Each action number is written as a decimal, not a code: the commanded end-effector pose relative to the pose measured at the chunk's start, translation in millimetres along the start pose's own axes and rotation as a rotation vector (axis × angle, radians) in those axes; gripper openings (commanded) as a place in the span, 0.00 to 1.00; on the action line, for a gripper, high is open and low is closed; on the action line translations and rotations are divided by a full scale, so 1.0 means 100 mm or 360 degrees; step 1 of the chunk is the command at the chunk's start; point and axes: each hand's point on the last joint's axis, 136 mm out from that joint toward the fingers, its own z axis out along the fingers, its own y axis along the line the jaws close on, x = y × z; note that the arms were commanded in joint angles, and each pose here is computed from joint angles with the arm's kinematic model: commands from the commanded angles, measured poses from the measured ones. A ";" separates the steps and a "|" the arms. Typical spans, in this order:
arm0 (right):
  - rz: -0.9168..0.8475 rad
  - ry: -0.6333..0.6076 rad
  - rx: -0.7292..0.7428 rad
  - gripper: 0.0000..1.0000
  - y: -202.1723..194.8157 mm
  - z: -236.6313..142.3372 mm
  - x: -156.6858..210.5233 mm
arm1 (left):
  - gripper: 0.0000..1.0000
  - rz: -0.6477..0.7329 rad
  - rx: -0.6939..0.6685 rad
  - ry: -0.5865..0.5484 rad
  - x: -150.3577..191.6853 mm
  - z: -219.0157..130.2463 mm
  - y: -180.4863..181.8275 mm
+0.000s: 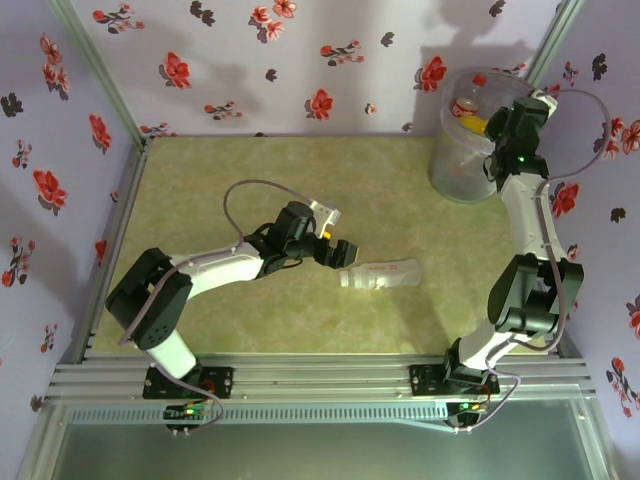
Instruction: Put the plastic bottles in the bin
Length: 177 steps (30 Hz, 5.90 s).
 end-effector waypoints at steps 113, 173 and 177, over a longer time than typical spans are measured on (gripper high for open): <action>0.0197 0.0985 -0.1117 0.61 1.34 -1.74 2.42 | 1.00 0.0137 0.0180 -0.0015 -0.52 -0.03 -0.47; -0.0237 -0.0923 -0.0256 0.51 0.88 -0.17 -0.44 | 1.00 -0.0154 0.0013 -0.0050 -0.11 -0.17 0.10; -0.0216 -0.0806 -0.0204 0.51 0.80 0.02 -0.29 | 1.00 -0.0151 0.0008 -0.0040 -0.08 -0.16 0.11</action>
